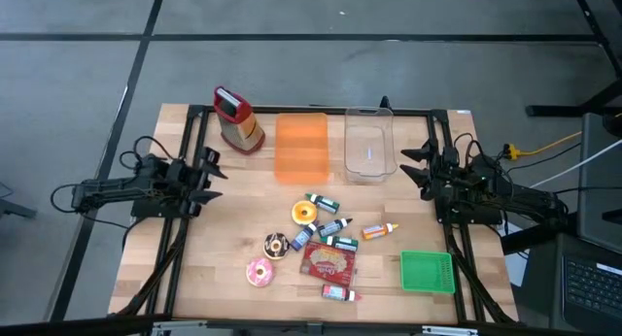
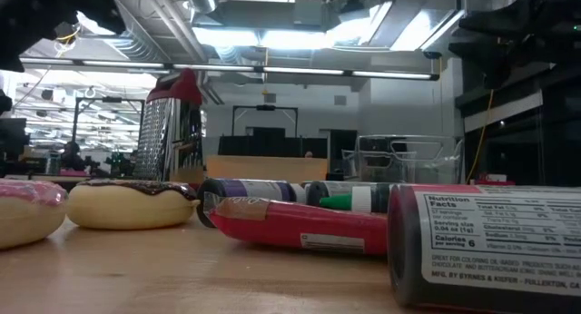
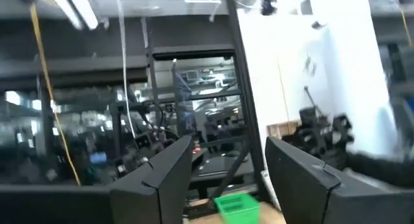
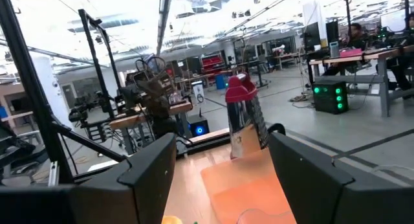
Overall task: Pick & Place Food Item
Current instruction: Put the black doughnut into the green bin
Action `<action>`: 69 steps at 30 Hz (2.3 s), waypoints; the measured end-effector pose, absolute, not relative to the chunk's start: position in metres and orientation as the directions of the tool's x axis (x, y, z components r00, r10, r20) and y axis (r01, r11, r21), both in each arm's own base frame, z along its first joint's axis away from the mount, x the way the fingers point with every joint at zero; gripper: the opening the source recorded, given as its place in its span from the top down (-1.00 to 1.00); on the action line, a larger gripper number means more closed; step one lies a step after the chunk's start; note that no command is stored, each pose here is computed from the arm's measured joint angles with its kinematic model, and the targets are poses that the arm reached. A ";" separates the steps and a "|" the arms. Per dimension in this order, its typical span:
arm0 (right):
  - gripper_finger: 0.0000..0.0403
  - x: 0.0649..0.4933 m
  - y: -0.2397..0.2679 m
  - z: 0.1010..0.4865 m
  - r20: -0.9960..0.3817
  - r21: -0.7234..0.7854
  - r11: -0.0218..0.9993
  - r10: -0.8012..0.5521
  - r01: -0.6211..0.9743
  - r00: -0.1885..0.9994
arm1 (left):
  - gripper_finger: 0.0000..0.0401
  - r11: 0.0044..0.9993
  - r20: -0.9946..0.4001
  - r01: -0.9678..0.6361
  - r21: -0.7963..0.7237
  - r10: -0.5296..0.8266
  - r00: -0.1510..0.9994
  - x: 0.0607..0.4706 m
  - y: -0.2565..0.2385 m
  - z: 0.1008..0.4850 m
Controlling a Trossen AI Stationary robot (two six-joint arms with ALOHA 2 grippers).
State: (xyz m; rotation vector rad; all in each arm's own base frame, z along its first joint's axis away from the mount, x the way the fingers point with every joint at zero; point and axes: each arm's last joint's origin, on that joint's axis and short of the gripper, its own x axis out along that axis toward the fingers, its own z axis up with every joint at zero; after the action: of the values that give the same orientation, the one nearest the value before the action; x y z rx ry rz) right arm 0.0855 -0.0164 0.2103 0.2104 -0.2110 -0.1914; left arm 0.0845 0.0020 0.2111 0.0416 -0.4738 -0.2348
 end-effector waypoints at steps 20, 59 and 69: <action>-0.25 0.086 -0.016 0.210 0.185 0.124 0.974 -0.210 0.189 0.960 | 0.04 0.932 0.430 0.360 -0.046 -0.307 0.849 0.084 0.000 0.210; -0.25 0.142 -0.002 0.201 0.091 0.195 0.979 -0.076 0.058 0.993 | 0.04 0.995 -0.093 -0.095 0.020 0.097 0.991 0.145 0.020 0.205; -0.25 0.151 0.000 0.195 0.057 0.258 0.965 -0.058 0.041 0.997 | 0.04 0.995 -0.080 -0.054 0.080 0.060 0.995 0.167 0.016 0.205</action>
State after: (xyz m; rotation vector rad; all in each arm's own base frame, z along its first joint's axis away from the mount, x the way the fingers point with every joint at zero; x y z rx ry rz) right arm 0.1512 0.0000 0.1953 0.2598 -0.0646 -0.0502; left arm 0.1668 0.0161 0.2051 0.0778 0.0828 0.0572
